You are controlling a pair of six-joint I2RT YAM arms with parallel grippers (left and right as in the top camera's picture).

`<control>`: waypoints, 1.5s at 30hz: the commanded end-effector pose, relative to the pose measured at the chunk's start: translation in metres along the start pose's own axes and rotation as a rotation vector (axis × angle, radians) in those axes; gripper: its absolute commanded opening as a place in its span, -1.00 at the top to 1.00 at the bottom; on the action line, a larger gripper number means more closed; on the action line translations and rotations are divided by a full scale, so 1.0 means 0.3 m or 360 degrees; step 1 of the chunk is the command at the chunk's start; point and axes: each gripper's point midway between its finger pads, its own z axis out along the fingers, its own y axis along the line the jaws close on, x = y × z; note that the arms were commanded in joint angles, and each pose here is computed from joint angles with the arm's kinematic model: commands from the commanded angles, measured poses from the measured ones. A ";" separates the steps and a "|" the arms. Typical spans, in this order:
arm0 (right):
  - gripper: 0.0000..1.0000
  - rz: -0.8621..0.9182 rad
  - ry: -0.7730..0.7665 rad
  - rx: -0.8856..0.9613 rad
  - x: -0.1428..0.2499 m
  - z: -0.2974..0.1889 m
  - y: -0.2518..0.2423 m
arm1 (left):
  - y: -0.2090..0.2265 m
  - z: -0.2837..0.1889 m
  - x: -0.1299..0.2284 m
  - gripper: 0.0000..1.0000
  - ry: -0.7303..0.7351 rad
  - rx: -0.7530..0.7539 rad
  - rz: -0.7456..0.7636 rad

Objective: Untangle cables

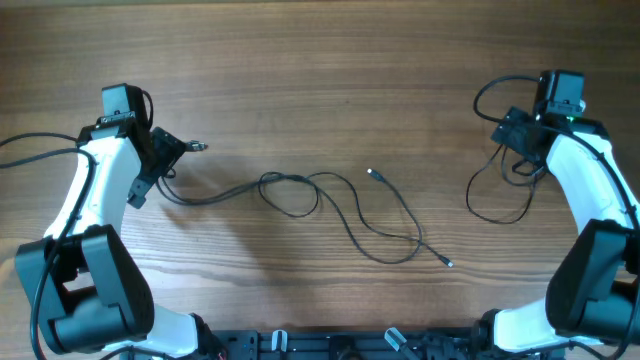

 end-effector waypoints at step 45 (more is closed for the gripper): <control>0.91 0.0556 -0.0768 0.0676 -0.467 -0.302 -0.649 | 0.008 0.002 0.000 -1.00 0.0001 -0.0007 0.0001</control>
